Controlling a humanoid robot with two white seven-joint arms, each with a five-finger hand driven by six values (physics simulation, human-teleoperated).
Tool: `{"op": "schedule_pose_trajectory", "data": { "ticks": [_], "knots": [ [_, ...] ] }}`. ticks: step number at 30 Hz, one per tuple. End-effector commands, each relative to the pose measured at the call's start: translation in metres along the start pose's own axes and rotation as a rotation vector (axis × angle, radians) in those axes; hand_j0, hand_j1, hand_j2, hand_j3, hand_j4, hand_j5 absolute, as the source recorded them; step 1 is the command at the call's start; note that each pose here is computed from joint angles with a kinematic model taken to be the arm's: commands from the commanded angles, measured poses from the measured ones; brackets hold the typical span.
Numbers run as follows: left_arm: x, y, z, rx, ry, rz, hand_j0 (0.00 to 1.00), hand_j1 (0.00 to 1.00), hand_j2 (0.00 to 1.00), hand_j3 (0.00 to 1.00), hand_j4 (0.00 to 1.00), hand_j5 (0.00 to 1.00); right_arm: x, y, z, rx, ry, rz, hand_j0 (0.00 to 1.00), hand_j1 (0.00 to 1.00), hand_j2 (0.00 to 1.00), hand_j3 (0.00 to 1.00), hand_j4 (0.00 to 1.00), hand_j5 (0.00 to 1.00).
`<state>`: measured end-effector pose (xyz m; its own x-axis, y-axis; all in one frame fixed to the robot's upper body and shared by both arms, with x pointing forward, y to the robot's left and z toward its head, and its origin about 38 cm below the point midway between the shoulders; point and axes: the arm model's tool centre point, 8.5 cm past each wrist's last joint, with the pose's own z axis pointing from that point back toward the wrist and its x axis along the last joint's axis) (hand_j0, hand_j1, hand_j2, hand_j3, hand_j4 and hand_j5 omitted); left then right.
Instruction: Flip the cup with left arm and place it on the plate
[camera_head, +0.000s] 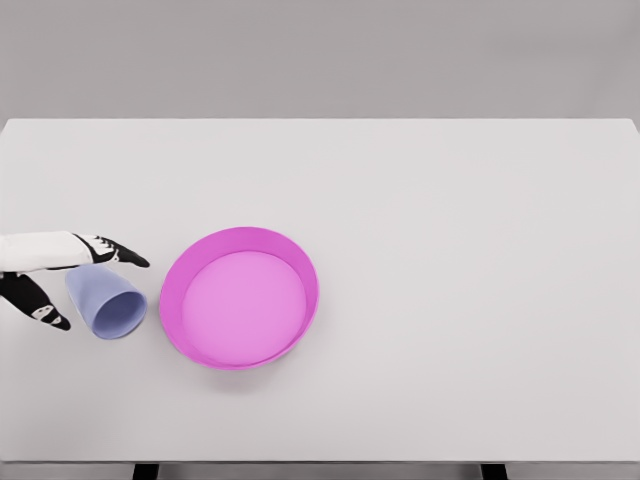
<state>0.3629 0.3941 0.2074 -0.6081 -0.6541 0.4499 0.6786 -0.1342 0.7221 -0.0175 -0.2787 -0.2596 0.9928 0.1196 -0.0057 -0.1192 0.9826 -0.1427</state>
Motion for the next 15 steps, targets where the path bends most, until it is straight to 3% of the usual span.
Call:
{"op": "schedule_pose_trajectory", "data": {
  "ticks": [1, 13, 15],
  "knots": [
    [0.0, 0.001, -0.002, 0.005, -0.002, 0.0, 1.0, 1.0, 1.0, 1.0, 1.0, 1.0, 0.0, 0.0, 0.0, 0.0, 0.0, 0.0, 1.0, 1.0, 1.0, 1.0, 1.0, 1.0],
    [-0.007, -0.006, -0.014, -0.01, 0.003, 0.006, 1.0, 1.0, 1.0, 1.0, 1.0, 1.0, 0.0, 0.0, 0.0, 0.0, 0.0, -0.002, 1.0, 1.0, 1.0, 1.0, 1.0, 1.0],
    [-0.009, -0.015, -0.017, -0.028, 0.007, 0.008, 1.0, 1.0, 1.0, 1.0, 1.0, 1.0, 0.0, 0.0, 0.0, 0.0, 0.0, -0.002, 1.0, 1.0, 1.0, 1.0, 1.0, 1.0]
  ]
}}
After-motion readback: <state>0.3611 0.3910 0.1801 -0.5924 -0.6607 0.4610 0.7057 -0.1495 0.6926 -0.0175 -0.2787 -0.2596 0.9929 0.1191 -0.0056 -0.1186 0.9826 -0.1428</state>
